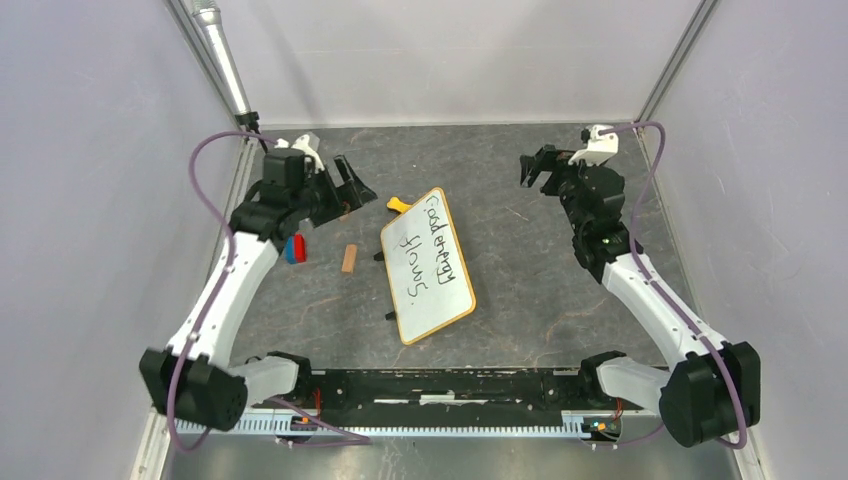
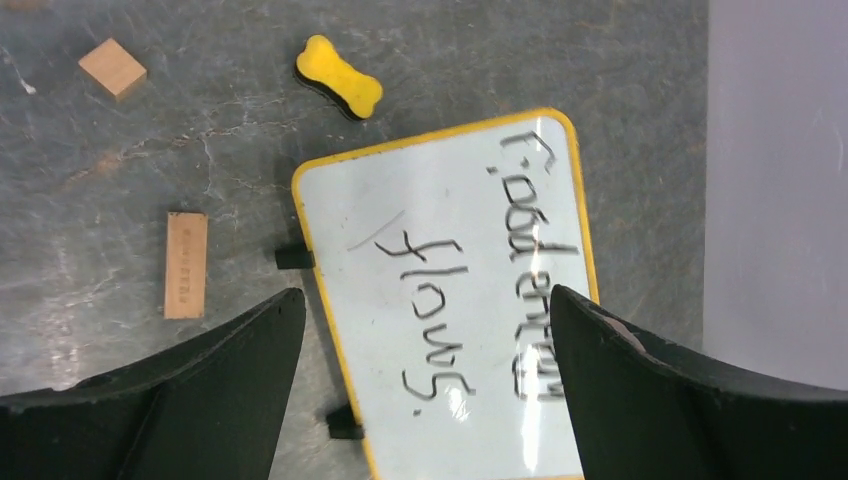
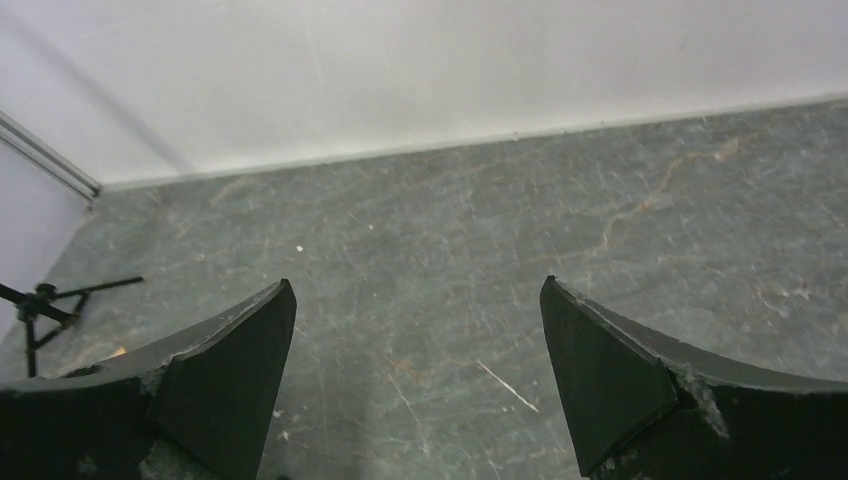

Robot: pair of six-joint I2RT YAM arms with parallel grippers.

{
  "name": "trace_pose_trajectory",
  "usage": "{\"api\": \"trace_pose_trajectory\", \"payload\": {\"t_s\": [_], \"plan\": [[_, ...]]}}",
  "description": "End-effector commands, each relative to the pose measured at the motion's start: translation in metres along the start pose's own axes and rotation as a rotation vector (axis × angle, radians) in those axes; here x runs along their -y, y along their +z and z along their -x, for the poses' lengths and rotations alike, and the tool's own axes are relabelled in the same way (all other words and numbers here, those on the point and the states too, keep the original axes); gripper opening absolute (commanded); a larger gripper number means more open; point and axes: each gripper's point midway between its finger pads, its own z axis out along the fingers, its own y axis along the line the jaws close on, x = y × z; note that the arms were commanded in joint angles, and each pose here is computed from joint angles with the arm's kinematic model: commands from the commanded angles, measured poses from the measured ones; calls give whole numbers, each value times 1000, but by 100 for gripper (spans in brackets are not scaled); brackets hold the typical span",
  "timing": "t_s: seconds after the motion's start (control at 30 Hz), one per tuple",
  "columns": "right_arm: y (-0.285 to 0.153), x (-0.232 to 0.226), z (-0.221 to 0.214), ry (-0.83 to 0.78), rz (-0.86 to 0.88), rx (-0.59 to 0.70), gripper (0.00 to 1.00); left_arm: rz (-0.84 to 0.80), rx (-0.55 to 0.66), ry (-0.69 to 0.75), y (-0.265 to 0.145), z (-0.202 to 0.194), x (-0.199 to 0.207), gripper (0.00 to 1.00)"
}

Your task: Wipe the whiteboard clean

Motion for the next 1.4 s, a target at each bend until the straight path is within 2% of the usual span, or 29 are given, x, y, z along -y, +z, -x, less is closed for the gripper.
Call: {"api": "trace_pose_trajectory", "payload": {"t_s": [0.0,0.13,0.27,0.4,0.53,0.6,0.97,1.37], "plan": [[-2,14,-27,-48,-41,-48,98,60,14,-173,47,5,15,95],[-1,23,-43,-74,-69,-83,98,254,83,-220,85,8,2,98],[2,26,-51,-84,-82,-115,98,379,144,-230,116,25,-9,96],[1,29,-51,-92,-98,-122,98,470,124,-186,150,39,-14,93],[-1,36,-51,-98,-130,-115,98,620,94,-206,175,42,-29,99],[-1,39,-52,-102,-142,-118,98,682,71,-255,183,37,-35,100],[-1,45,-54,-93,-173,-124,98,724,-46,-410,225,-2,-41,100],[-4,48,-54,-83,-190,-109,98,785,-136,-402,265,-39,-67,100]]}}
